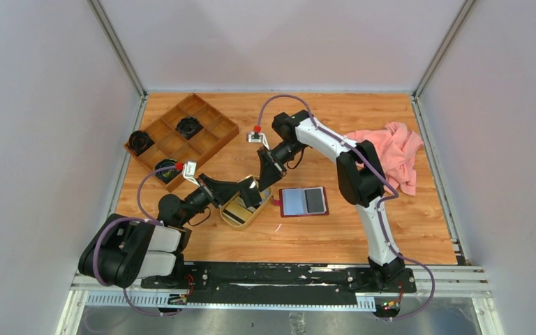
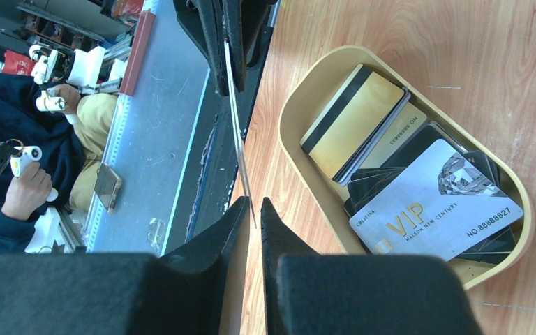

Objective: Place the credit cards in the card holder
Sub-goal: Place the credit card in the storage box.

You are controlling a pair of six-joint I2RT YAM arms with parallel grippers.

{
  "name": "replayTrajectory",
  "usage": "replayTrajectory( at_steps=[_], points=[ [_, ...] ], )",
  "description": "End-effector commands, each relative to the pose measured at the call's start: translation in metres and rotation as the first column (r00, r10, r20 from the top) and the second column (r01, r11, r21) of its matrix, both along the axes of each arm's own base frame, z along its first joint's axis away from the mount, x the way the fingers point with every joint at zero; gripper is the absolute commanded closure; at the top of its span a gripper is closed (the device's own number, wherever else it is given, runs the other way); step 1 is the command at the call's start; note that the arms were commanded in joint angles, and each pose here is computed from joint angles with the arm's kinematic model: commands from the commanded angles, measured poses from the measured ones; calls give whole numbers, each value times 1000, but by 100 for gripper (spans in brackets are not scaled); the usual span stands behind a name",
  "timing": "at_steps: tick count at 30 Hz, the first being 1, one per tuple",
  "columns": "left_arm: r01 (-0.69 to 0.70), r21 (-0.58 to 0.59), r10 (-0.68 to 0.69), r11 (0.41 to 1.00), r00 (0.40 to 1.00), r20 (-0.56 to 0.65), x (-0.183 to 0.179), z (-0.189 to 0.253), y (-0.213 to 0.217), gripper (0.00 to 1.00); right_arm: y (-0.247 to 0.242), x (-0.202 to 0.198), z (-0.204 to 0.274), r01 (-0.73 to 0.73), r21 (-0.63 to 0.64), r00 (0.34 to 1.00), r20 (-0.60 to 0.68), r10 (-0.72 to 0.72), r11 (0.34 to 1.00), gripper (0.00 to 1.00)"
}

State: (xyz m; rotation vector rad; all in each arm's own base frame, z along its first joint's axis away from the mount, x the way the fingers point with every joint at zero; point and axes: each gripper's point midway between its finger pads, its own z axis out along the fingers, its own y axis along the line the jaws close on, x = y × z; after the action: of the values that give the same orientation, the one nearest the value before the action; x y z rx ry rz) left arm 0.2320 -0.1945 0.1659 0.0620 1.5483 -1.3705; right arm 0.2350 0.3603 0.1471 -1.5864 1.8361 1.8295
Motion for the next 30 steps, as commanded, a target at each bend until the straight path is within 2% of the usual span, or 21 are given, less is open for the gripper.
replayTrajectory(
  at_steps=[1,11,23,30],
  points=[
    [21,29,-18,999,996,-87,-35,-35,8,100,3,-3,-4,-17,1,1000,-14,17,1000,86],
    [44,26,-42,999,997,-71,-37,-31,6,100,4,-3,-7,-18,-2,1000,-21,18,1000,87],
    [43,30,-40,999,995,-94,-33,-35,5,100,13,-15,9,-31,69,996,-79,36,997,88],
    [37,29,-34,999,994,-101,-29,-35,5,100,15,-15,6,-34,67,996,-85,40,997,100]
  ],
)
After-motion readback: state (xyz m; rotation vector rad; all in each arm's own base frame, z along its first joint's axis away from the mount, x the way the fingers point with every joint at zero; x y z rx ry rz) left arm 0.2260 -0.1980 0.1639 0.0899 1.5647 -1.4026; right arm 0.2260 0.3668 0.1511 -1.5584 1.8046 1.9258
